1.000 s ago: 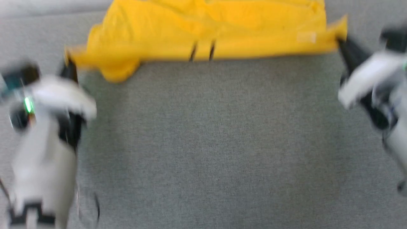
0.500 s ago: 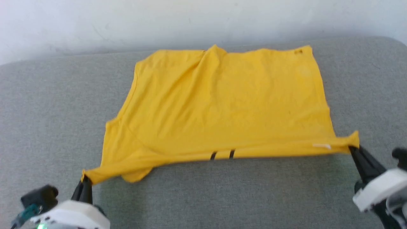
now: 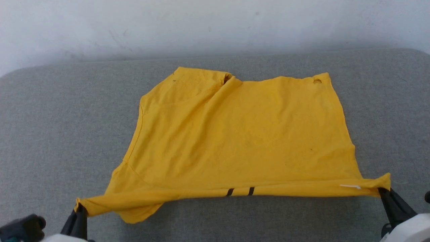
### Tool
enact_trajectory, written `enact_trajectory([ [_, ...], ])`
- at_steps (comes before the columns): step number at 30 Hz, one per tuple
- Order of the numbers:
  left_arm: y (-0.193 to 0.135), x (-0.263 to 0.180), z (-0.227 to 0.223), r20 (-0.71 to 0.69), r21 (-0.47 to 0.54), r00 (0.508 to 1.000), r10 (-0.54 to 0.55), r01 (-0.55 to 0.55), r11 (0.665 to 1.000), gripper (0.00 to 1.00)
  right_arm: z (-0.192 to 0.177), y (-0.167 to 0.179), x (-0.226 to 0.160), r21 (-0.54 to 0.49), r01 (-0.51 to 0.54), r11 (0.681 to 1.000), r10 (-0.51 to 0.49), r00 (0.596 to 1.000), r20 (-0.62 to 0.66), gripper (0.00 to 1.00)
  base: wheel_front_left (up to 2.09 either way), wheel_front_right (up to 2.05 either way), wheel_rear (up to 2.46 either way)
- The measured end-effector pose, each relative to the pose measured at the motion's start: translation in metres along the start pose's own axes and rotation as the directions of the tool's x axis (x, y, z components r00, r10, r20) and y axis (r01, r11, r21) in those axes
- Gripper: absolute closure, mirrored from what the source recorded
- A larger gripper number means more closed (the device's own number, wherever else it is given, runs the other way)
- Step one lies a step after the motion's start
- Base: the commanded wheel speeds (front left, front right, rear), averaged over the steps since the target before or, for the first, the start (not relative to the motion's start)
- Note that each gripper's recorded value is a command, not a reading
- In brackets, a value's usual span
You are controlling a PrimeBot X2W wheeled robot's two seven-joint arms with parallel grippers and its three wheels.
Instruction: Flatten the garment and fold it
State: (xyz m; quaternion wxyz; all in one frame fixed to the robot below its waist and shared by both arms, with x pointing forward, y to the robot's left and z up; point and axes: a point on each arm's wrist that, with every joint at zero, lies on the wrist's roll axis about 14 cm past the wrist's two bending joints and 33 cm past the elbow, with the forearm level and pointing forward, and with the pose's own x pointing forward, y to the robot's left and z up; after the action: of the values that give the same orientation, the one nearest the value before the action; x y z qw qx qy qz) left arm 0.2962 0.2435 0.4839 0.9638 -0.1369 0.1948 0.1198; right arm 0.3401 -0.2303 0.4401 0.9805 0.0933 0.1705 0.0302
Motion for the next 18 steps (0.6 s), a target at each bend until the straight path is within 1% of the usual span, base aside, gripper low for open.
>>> enact_trajectory([
  [3,-0.015,0.016,0.016,0.041,0.020,0.997,-0.061,0.061,0.998,1.00,0.008,0.002,0.009,-0.013,0.002,1.000,-0.002,1.000,-0.007,1.00,0.00,0.00,0.00],
  [8,-0.042,0.061,0.035,0.065,0.056,0.985,-0.161,0.157,0.986,1.00,0.028,0.010,0.044,-0.044,-0.027,0.999,0.027,1.000,0.008,1.00,0.00,0.00,0.00],
  [11,-0.053,0.090,0.036,0.038,0.080,0.981,-0.192,0.189,0.979,1.00,0.025,0.011,0.065,-0.067,-0.044,0.997,0.042,0.999,-0.030,1.00,0.00,0.00,0.00],
  [16,-0.066,0.130,0.017,-0.051,0.092,0.976,-0.213,0.217,0.972,1.00,0.010,0.007,0.093,-0.084,-0.050,0.995,0.041,0.994,-0.106,1.00,0.00,0.00,0.00],
  [18,-0.068,0.143,0.010,-0.067,0.088,0.975,-0.214,0.219,0.972,1.00,0.004,0.005,0.102,-0.086,-0.048,0.995,0.038,0.992,-0.117,1.00,0.00,0.00,0.00],
])
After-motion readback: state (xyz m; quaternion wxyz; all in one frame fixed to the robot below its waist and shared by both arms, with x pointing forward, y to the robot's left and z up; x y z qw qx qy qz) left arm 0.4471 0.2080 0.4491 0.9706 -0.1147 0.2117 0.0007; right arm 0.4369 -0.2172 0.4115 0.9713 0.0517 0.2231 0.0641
